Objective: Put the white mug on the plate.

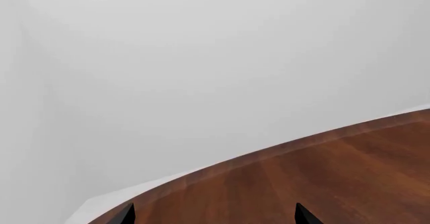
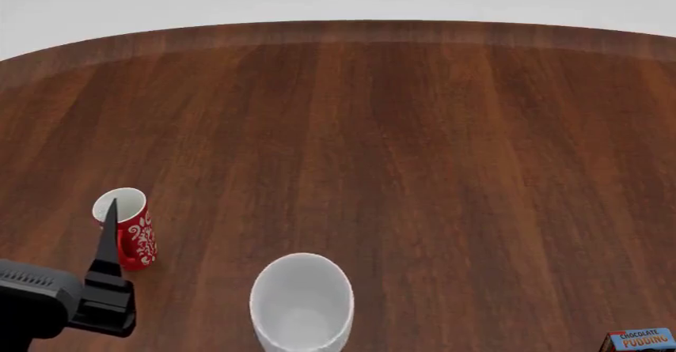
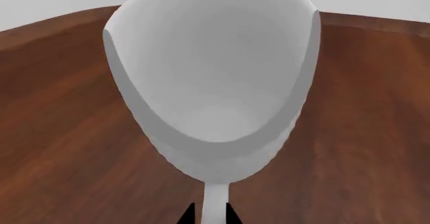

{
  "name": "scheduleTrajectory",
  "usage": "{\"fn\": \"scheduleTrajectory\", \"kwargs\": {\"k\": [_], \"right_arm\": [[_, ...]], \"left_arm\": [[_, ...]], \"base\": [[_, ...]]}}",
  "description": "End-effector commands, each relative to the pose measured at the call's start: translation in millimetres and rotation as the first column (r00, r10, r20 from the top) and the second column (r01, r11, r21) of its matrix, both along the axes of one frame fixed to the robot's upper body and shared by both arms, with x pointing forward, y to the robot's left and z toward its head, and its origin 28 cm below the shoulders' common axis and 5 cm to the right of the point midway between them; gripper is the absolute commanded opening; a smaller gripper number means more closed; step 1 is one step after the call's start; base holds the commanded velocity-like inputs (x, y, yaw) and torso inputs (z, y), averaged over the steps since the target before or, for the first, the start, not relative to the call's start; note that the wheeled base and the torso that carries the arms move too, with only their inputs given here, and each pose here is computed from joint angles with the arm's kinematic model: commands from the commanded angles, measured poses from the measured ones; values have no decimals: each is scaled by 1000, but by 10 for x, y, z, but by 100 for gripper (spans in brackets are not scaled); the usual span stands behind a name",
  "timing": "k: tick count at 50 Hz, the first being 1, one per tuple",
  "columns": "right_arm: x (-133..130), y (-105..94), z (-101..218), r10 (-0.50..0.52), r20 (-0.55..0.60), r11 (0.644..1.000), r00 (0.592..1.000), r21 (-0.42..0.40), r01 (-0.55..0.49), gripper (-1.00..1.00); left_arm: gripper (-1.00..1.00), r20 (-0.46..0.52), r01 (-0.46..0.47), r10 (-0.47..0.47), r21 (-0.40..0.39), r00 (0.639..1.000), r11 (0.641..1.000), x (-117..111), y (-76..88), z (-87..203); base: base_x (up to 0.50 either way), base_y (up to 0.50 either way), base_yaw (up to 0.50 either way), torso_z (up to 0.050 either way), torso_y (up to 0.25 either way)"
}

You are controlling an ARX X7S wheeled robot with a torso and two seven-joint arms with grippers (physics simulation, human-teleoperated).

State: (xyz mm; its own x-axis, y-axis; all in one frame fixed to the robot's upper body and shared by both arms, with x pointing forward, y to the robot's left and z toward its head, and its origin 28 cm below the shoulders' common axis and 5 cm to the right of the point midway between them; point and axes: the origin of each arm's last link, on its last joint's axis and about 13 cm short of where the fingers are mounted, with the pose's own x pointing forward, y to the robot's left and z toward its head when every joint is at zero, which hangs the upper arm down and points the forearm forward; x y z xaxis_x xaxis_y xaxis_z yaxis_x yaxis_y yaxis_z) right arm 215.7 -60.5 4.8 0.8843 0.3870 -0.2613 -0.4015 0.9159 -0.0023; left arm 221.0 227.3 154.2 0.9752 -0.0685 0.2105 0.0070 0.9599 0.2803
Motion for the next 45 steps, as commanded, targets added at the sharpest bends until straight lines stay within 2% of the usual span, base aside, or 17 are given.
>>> {"fn": "scheduleTrajectory", "kwargs": {"k": [1,25,45], "right_arm": [[-89,-130,181,-80,66,997,995,20,79,-100],[-234,-368,319,-224,110,974,968,51,220,-100],[-340,-618,386,-382,136,924,914,54,378,-100]], "left_arm": [[100,0,9,-9,2,1000,1000,21,-21,7],[100,-7,14,-14,10,1000,1000,32,-50,-15],[100,-14,19,-19,7,1000,1000,56,-63,-52]], "base": [[0,0,0,0,10],[0,0,0,0,0],[0,0,0,0,0]]}}
